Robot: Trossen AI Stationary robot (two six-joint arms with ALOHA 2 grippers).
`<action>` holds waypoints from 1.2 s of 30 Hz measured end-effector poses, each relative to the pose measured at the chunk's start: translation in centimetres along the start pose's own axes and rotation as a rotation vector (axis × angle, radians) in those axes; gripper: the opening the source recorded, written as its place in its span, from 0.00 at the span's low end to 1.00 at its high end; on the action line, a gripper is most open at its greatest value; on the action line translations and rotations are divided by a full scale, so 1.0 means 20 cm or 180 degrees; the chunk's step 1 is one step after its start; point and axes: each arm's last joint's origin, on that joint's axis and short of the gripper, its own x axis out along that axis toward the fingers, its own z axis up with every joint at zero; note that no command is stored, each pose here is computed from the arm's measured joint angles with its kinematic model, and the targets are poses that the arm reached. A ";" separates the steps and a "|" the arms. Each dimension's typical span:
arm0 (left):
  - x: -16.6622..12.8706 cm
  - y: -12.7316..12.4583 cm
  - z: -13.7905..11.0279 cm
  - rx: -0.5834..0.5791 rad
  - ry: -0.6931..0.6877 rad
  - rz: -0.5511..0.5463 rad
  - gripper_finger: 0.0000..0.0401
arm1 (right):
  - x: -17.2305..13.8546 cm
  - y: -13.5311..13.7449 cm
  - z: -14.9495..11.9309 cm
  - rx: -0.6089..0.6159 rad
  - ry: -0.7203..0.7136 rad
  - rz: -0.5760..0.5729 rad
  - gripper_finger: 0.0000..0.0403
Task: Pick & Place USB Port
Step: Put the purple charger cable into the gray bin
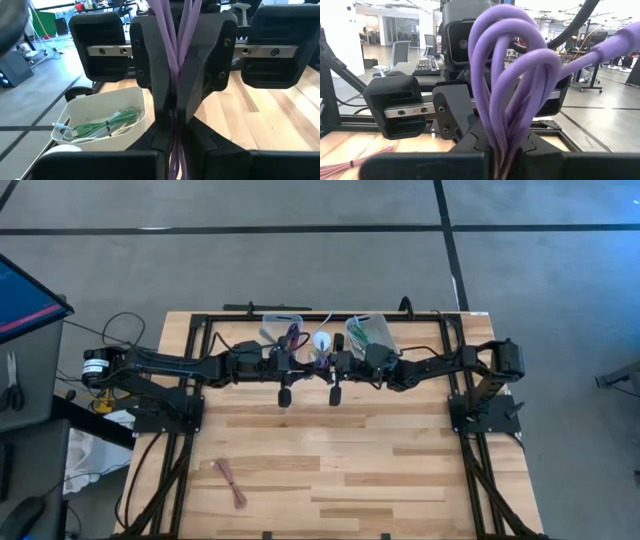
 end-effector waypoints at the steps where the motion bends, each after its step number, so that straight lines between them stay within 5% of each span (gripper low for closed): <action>1: 0.00 0.00 0.00 0.0000 0.0000 0.0002 0.08 | 0.00 -0.01 0.00 0.0000 -0.0006 -0.0009 0.03; 12: 0.00 0.00 -0.01 0.0036 0.0063 0.0026 0.19 | -0.01 -0.06 0.01 -0.0049 0.0044 -0.0082 0.02; 23: -0.14 0.00 -0.02 0.0248 0.0146 -0.0030 0.03 | -0.31 -0.13 0.10 -0.0205 -0.0063 -0.0325 0.02; 36: -0.45 -0.01 -0.10 0.0075 -0.0231 0.0142 0.01 | -0.54 -0.32 -0.07 -0.0071 0.0369 -0.1012 0.02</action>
